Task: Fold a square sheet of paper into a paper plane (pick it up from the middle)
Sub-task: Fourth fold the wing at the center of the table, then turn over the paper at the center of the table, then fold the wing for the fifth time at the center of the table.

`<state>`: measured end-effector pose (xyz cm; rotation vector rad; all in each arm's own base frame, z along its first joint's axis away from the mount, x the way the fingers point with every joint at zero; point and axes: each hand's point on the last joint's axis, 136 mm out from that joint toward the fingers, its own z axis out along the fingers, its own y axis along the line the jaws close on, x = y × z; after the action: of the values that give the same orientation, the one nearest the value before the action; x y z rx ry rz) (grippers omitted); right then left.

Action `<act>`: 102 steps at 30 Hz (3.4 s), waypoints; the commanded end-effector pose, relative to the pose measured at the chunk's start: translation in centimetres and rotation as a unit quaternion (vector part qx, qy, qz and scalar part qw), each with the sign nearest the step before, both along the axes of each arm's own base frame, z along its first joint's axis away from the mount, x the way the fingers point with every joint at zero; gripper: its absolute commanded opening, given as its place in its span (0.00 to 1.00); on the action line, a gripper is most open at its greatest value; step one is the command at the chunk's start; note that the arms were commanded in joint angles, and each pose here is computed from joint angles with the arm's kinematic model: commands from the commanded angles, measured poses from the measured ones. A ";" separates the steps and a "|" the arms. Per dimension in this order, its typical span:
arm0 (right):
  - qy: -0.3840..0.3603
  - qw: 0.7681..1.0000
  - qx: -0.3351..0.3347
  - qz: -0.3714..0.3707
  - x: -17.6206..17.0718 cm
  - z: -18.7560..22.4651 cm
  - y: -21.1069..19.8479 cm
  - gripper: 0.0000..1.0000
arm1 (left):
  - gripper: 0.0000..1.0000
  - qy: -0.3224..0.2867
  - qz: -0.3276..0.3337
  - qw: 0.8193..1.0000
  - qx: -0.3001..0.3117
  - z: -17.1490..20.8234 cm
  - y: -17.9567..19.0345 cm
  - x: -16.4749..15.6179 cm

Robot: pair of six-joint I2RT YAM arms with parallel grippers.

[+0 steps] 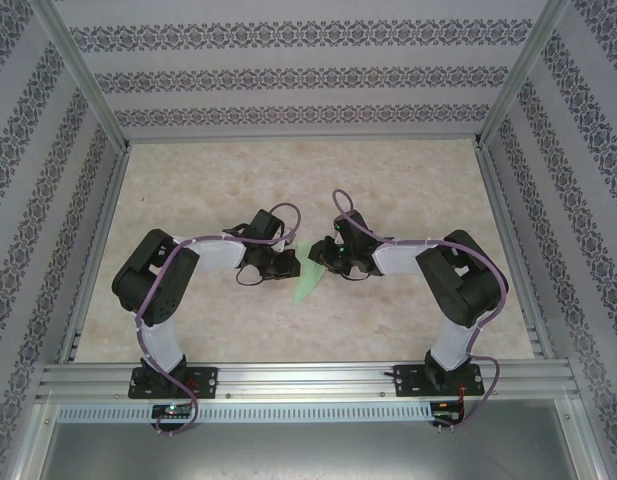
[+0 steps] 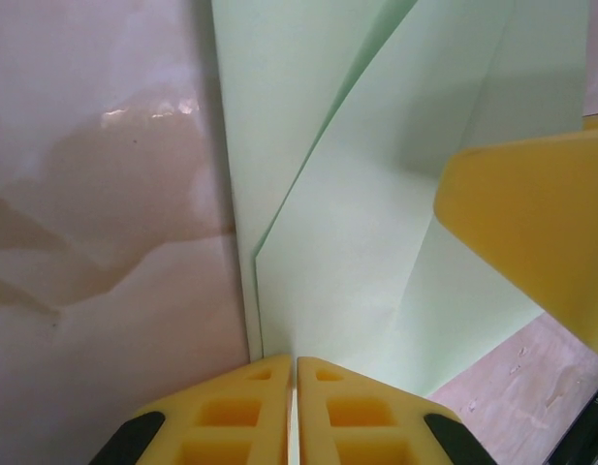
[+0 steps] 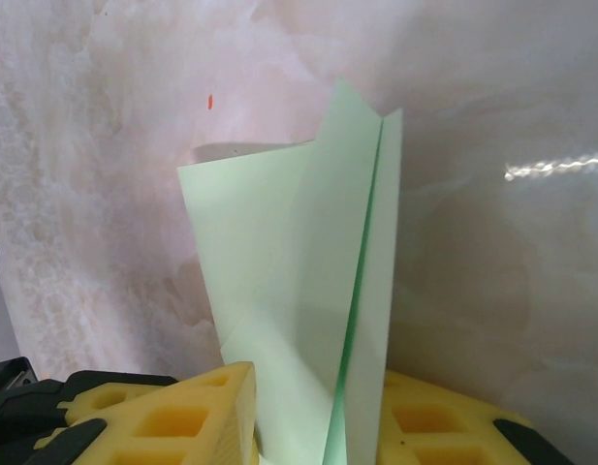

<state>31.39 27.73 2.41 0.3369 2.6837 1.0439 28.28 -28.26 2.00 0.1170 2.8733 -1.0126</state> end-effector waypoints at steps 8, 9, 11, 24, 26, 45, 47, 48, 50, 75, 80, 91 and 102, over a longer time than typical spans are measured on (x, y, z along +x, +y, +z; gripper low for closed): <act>-0.010 1.000 -0.008 0.006 0.4 0.1 0.0 0.21 | 0.12 0.005 0.004 1.000 -0.003 0.7 0.1 -0.7; -0.011 1.000 -0.007 0.006 0.5 0.2 0.0 0.21 | 0.12 0.004 0.005 1.000 -0.002 0.8 0.2 -0.6; -0.014 1.000 -0.008 0.004 0.6 0.3 -0.1 0.16 | 0.12 0.002 0.006 1.000 -0.002 1.0 0.2 -0.6; -0.042 0.999 -0.020 0.028 0.7 2.8 -1.1 0.01 | 0.15 -0.046 0.025 0.999 -0.004 3.9 0.9 0.2; -0.054 0.997 -0.052 0.031 0.5 4.0 -2.2 0.01 | 0.15 -0.068 0.035 0.997 0.002 5.2 1.4 0.4; -0.104 0.779 -0.608 0.114 -1.3 14.1 -13.9 0.02 | 0.17 -0.238 0.297 0.911 0.159 12.7 15.9 0.5; -0.094 0.777 -0.609 0.132 -1.2 12.7 -11.9 0.03 | 0.20 -0.258 0.329 0.895 0.155 13.6 17.5 -0.3; -0.088 0.776 -0.608 0.142 -1.3 11.8 -11.0 0.03 | 0.22 -0.266 0.343 0.888 0.154 14.1 18.2 -0.6; -0.082 0.770 -0.612 0.163 -1.4 9.8 -8.7 0.03 | 0.23 -0.278 0.370 0.873 0.154 14.7 19.8 -1.5; -0.105 0.955 -0.222 0.168 -5.6 9.6 2.8 0.48 | 0.38 -0.311 0.294 0.900 0.076 16.3 17.1 -2.8; -0.057 0.986 -0.080 0.137 -5.8 6.7 -0.4 0.02 | 0.36 -0.248 0.224 0.942 0.043 13.6 12.5 -1.8; -0.019 0.985 -0.072 0.155 -6.0 3.2 -1.9 0.00 | 0.36 -0.161 0.175 0.970 0.049 9.1 8.1 -1.9; -0.015 0.985 -0.093 0.143 -5.2 2.3 -3.3 0.00 | 0.36 -0.131 0.166 0.976 0.053 7.3 6.5 -2.0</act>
<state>25.49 24.69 3.86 -0.0695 2.8840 0.8457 25.44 -20.27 7.92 -0.2148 2.6293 -0.6560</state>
